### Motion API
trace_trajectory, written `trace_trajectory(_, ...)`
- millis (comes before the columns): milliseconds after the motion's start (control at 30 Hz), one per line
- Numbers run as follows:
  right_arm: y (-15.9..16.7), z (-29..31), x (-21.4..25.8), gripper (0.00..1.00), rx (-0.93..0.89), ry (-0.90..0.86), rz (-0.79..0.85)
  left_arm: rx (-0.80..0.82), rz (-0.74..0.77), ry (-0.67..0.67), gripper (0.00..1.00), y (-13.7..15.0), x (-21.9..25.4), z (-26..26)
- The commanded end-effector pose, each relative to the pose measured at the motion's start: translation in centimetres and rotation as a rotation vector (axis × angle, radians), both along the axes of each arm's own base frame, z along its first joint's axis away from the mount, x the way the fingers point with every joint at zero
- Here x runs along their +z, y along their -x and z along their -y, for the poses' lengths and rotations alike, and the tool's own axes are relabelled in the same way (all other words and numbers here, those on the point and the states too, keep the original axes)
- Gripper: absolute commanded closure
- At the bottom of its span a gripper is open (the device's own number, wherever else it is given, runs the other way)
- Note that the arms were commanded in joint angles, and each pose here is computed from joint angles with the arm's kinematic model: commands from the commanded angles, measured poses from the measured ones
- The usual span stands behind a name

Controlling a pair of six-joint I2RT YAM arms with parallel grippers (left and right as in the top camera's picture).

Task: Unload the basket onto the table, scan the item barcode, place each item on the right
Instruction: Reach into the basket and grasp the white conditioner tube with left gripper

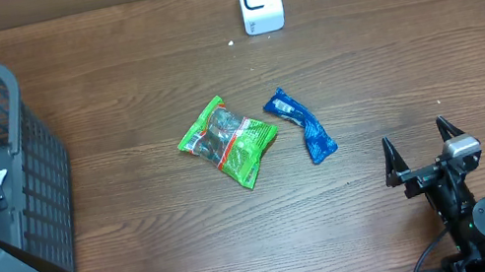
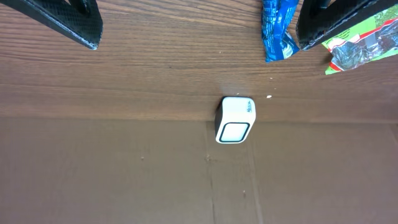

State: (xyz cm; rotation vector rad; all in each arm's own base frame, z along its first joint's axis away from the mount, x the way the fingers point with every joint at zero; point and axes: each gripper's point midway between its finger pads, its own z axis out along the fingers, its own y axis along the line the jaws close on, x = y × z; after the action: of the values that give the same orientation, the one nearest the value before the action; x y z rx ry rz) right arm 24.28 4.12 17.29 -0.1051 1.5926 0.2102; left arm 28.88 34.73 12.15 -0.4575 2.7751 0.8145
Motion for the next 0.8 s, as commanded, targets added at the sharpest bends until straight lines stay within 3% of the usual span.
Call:
trace_trajectory(0,0.0,0.0,-0.2,0.0,-0.005,-0.001,0.005,-0.079,-0.065,-0.036,0.11,0.4,0.8,-0.8)
trace_trajectory(200,0.0,0.0,-0.2,0.0,-0.005,0.0,0.005,-0.091,-0.041,-0.003,0.16,0.3,-0.1,-1.1)
trace_trajectory(667,0.0,0.0,-0.2,0.0,-0.005,0.0,0.005,-0.085,-0.158,0.131,0.23,1.0,-7.3,-0.6)
trace_trajectory(767,0.0,0.0,-0.2,0.0,-0.005,0.0,0.005,-0.071,-0.166,0.151,0.29,1.1,-8.5,-0.5)
